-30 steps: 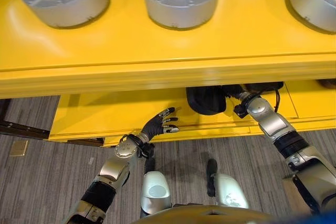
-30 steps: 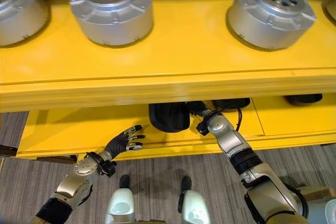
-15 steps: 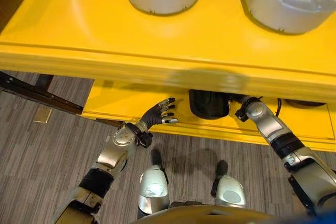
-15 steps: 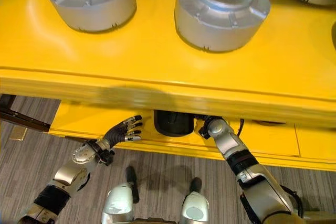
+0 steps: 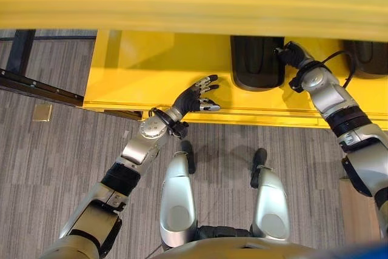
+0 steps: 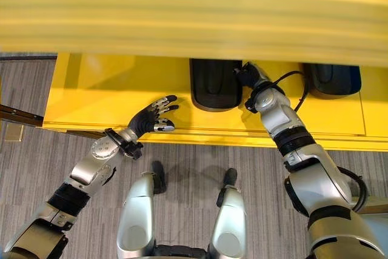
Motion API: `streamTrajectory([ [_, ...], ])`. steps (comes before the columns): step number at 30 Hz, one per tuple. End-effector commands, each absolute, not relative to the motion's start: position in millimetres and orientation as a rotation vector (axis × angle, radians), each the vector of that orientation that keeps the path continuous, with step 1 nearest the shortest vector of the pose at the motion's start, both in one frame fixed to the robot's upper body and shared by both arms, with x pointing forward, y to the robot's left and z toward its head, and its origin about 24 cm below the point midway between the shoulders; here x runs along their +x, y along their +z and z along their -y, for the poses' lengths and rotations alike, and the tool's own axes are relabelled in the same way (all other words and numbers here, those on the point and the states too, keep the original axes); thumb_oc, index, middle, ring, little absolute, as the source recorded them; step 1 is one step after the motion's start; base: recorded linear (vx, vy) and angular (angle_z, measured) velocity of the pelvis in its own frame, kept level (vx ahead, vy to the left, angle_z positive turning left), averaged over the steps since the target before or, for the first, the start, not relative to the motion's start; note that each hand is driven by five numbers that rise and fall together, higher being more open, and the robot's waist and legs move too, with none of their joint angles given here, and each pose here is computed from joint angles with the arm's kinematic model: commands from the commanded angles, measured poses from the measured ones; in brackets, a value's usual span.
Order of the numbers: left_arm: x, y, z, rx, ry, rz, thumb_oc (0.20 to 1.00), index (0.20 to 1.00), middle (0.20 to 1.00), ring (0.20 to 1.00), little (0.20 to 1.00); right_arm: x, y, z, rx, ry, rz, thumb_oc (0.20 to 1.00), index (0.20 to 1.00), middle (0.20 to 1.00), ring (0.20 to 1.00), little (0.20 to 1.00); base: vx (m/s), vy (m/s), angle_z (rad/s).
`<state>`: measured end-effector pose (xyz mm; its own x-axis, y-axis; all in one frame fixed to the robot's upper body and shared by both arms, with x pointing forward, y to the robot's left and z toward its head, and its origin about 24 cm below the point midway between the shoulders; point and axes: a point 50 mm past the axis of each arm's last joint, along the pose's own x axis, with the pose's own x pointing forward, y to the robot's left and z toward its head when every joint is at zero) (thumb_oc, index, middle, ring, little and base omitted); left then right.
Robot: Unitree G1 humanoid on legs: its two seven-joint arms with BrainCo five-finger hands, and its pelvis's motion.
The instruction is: Move parts from the plastic box to the shelf.
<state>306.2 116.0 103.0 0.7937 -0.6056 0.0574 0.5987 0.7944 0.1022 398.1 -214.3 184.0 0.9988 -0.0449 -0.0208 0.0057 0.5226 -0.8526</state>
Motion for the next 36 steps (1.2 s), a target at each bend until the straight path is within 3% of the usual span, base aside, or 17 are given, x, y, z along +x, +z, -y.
streamTrajectory([
  [1,286.0,65.2,-105.5,0.044,-0.664,-0.051,1.000,1.000,1.000,1.000,1.000,394.9,176.0,239.9,-1.080,-0.084,-0.157,0.200,0.200,0.200,0.200,0.200,-0.05,0.047,-0.05],
  [16,278.4,64.1,-110.4,0.040,-0.684,-0.049,1.000,1.000,1.000,1.000,1.000,403.1,238.0,256.9,-1.165,-0.206,-0.131,0.200,0.200,0.200,0.200,0.200,-0.04,0.003,-0.04],
  [36,274.7,66.1,-112.1,0.031,-0.684,-0.030,1.000,1.000,1.000,1.000,1.000,408.6,235.4,250.5,-1.330,-0.189,-0.221,0.200,0.200,0.200,0.200,0.200,0.00,0.000,0.00],
])
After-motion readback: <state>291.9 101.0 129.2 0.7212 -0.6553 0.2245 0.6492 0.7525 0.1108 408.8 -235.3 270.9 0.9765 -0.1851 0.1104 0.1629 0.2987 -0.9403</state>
